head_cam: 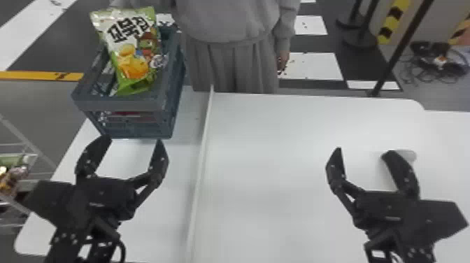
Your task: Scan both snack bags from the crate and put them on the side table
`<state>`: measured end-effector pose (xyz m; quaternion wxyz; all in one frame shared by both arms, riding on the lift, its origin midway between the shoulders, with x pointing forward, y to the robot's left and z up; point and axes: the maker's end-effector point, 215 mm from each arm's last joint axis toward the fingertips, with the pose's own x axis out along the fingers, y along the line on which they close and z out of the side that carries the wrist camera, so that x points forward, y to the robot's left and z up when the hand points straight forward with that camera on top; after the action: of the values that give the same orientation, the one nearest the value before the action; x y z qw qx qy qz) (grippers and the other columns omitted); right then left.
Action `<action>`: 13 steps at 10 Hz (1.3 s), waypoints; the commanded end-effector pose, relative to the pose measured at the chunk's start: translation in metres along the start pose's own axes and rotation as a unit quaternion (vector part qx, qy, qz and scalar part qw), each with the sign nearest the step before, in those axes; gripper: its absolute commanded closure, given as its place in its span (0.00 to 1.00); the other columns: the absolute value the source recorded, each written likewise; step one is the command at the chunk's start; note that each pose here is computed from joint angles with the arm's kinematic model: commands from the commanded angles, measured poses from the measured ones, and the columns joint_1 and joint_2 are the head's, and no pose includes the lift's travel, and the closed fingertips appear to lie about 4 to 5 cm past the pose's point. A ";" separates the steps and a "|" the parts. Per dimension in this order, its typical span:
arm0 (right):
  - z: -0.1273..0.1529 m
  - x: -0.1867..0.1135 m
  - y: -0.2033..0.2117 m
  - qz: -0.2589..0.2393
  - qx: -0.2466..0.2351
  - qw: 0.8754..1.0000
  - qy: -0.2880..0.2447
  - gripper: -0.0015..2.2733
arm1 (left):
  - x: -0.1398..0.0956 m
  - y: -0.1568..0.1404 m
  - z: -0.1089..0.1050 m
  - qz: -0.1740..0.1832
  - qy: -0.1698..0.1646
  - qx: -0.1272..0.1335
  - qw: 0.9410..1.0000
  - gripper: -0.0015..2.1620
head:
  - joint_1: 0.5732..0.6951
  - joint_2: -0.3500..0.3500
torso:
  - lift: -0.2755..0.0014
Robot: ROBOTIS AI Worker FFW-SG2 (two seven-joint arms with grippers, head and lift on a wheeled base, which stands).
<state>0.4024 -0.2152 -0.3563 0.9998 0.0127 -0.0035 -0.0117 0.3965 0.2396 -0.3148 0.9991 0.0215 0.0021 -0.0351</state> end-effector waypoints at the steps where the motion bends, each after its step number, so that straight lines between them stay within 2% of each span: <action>1: 0.000 0.000 0.000 -0.001 0.000 1.000 0.000 0.03 | 0.001 0.000 -0.001 0.000 0.002 0.000 1.000 0.03 | 1.00 0.55 | 0.68; 10: -0.001 0.000 0.000 -0.001 -0.001 1.000 0.002 0.03 | 0.001 -0.001 -0.004 -0.003 0.003 -0.001 1.000 0.03 | 1.00 0.55 | 0.68; 11: -0.001 0.000 0.000 -0.001 -0.001 1.000 0.002 0.03 | 0.002 -0.003 -0.002 -0.010 -0.002 -0.013 1.000 0.03 | 1.00 0.55 | 0.68; 12: -0.001 0.000 0.000 -0.001 -0.001 1.000 0.001 0.03 | -0.001 -0.004 0.008 -0.015 -0.024 -0.011 1.000 0.03 | 1.00 0.54 | 0.68; 13: -0.002 0.000 0.000 -0.001 -0.001 1.000 0.002 0.03 | -0.001 -0.004 0.008 -0.016 -0.024 -0.011 1.000 0.03 | 1.00 0.54 | 0.68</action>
<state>0.4022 -0.2155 -0.3581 0.9999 0.0118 -0.0015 -0.0123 0.3959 0.2346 -0.3079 0.9984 0.0096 -0.0180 -0.0520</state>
